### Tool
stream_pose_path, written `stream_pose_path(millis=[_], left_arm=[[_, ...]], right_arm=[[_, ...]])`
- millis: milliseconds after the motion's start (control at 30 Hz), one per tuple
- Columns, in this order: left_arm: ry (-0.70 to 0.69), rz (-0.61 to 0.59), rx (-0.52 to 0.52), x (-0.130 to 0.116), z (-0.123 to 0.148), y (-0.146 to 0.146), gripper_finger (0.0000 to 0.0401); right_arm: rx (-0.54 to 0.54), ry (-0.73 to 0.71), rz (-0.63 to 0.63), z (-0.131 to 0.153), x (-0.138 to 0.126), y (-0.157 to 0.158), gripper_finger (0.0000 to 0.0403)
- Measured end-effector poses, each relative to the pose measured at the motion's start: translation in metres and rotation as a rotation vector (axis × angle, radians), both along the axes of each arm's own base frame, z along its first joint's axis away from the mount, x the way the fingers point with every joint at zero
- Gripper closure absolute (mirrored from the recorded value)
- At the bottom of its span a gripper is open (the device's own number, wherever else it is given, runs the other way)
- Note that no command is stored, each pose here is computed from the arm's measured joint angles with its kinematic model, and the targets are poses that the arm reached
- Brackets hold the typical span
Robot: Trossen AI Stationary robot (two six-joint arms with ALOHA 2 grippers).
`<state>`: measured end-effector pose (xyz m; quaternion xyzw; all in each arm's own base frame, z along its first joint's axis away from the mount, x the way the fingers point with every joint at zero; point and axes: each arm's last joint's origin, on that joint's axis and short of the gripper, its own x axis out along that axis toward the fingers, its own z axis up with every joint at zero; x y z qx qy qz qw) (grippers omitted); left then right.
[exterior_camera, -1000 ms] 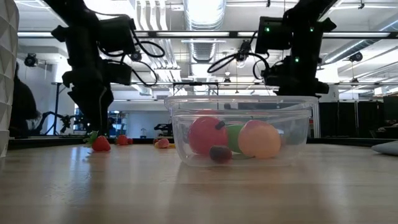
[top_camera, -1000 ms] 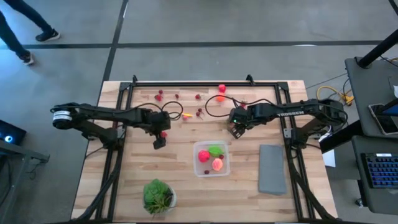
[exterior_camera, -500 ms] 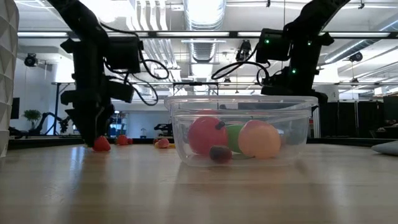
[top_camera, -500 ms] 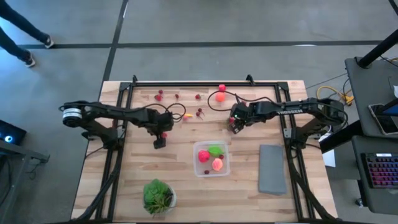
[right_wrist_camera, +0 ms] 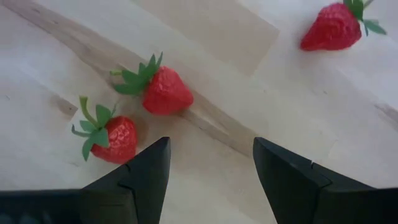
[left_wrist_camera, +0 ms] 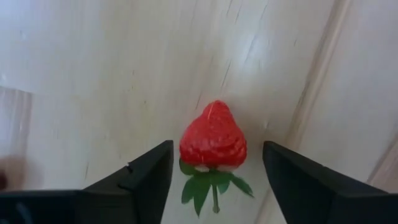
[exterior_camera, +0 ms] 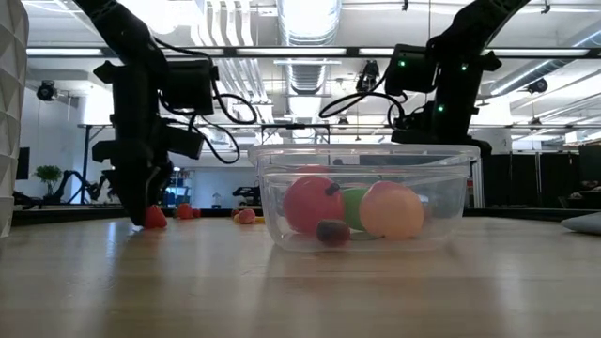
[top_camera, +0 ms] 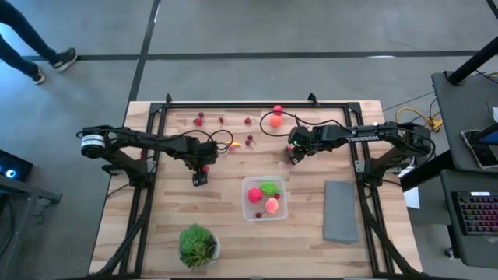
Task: Pick and placing Produce into tupperware
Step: Put the red strawberry into the transparent bin
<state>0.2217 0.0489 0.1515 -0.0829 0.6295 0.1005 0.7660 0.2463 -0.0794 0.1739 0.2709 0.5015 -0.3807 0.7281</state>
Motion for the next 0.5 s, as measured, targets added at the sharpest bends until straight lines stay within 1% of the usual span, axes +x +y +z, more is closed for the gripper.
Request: stream_pose_path(millis=[267,500], left_arm=[[-0.040,0.000,0.009,0.0038,0.0007,0.0008,0.0212],[-0.021,0.000,0.004,0.0036,-0.0025,0.0008,0.0251]], right_arm=[[-0.007,-0.003,0.017,-0.0007,-0.0001,-0.0019,0.0181],[-0.001,0.010,0.020,-0.0037,-0.0024,-0.0011,0.0181]])
